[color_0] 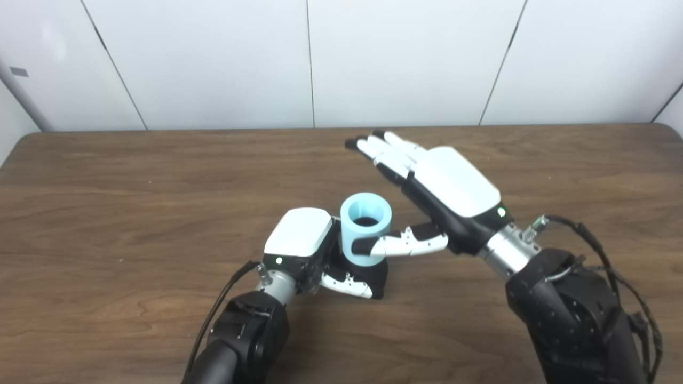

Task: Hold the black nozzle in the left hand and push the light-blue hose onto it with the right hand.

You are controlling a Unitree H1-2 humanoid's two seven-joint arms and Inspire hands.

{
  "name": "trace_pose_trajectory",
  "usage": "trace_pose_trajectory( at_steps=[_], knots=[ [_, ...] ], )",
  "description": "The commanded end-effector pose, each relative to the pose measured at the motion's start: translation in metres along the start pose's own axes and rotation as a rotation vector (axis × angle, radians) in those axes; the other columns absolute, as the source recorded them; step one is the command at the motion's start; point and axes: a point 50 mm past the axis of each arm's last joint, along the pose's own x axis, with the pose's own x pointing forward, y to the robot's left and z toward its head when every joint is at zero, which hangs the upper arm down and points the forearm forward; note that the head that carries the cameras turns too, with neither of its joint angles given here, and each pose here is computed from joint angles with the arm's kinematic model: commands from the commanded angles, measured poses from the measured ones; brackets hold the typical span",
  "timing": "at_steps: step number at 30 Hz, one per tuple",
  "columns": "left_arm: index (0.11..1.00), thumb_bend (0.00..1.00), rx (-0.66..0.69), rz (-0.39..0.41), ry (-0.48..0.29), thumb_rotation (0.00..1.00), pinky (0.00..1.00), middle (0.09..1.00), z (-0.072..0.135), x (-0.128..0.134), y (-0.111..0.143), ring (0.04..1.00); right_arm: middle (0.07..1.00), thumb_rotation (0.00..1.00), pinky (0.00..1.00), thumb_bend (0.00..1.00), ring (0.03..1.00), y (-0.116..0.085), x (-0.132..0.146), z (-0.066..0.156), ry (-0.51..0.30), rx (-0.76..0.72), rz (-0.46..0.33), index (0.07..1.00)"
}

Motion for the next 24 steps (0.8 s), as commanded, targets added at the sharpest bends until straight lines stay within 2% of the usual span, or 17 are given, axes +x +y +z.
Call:
trace_pose_trajectory(
  at_steps=[1, 4, 12, 15, 16, 18, 19, 20, 21, 22, 24],
  knots=[
    [0.514, 0.52, 0.004, -0.077, 0.012, 0.0, 0.35, 0.407, -0.004, -0.005, -0.015, 0.424, 0.949, 0.88, 0.88, 0.58, 0.961, -0.013, -0.001, 0.005, -0.019, 0.001, -0.065, 0.949],
    [0.516, 0.52, 0.006, -0.076, 0.013, 0.0, 0.34, 0.405, -0.005, -0.005, -0.015, 0.418, 0.937, 0.85, 0.85, 0.58, 0.95, -0.013, -0.001, 0.002, -0.011, 0.003, -0.072, 0.941],
    [0.523, 0.52, -0.013, -0.051, 0.006, 0.0, 0.34, 0.417, -0.006, -0.006, -0.014, 0.43, 0.937, 0.85, 0.83, 0.57, 0.943, -0.009, -0.005, -0.001, 0.005, 0.005, -0.06, 0.95],
    [0.517, 0.52, 0.021, -0.023, 0.0, 0.0, 0.43, 0.465, -0.005, -0.006, -0.012, 0.526, 0.938, 0.86, 0.83, 0.57, 0.942, -0.008, -0.006, -0.001, 0.013, 0.008, -0.053, 0.953],
    [0.505, 0.52, 0.037, -0.011, 0.0, 0.04, 0.48, 0.552, -0.005, -0.006, -0.012, 0.562, 0.938, 0.87, 0.83, 0.57, 0.943, -0.007, -0.007, -0.001, 0.015, 0.008, -0.051, 0.955],
    [0.498, 0.52, 0.068, 0.011, 0.001, 0.06, 0.52, 0.61, -0.006, -0.005, -0.011, 0.596, 0.936, 0.88, 0.83, 0.57, 0.944, -0.006, -0.008, -0.001, 0.017, 0.006, -0.047, 0.956],
    [0.612, 0.74, 0.083, 0.02, 0.001, 0.13, 0.6, 0.657, -0.006, -0.005, -0.01, 0.653, 0.929, 0.87, 0.85, 0.58, 0.943, -0.005, -0.008, -0.002, 0.018, 0.003, -0.046, 0.952],
    [0.657, 0.81, 0.092, 0.025, 0.002, 0.17, 0.64, 0.68, -0.007, -0.005, -0.009, 0.682, 0.925, 0.87, 0.85, 0.58, 0.942, -0.005, -0.008, -0.002, 0.018, 0.002, -0.045, 0.95],
    [0.68, 0.85, 0.106, 0.033, 0.001, 0.18, 0.66, 0.692, -0.007, -0.005, -0.006, 0.697, 0.923, 0.87, 0.85, 0.58, 0.942, -0.004, -0.009, -0.002, 0.019, -0.001, -0.043, 0.949],
    [0.72, 0.89, 0.114, 0.036, 0.001, 0.22, 0.72, 0.726, -0.008, -0.004, -0.003, 0.734, 0.918, 0.87, 0.85, 0.58, 0.94, -0.004, -0.009, -0.002, 0.02, -0.002, -0.042, 0.945],
    [0.747, 0.9, 0.123, 0.049, -0.001, 0.25, 0.77, 0.754, -0.009, -0.003, 0.002, 0.762, 0.915, 0.86, 0.86, 0.58, 0.939, -0.003, -0.009, -0.003, 0.023, -0.003, -0.041, 0.944]
  ],
)
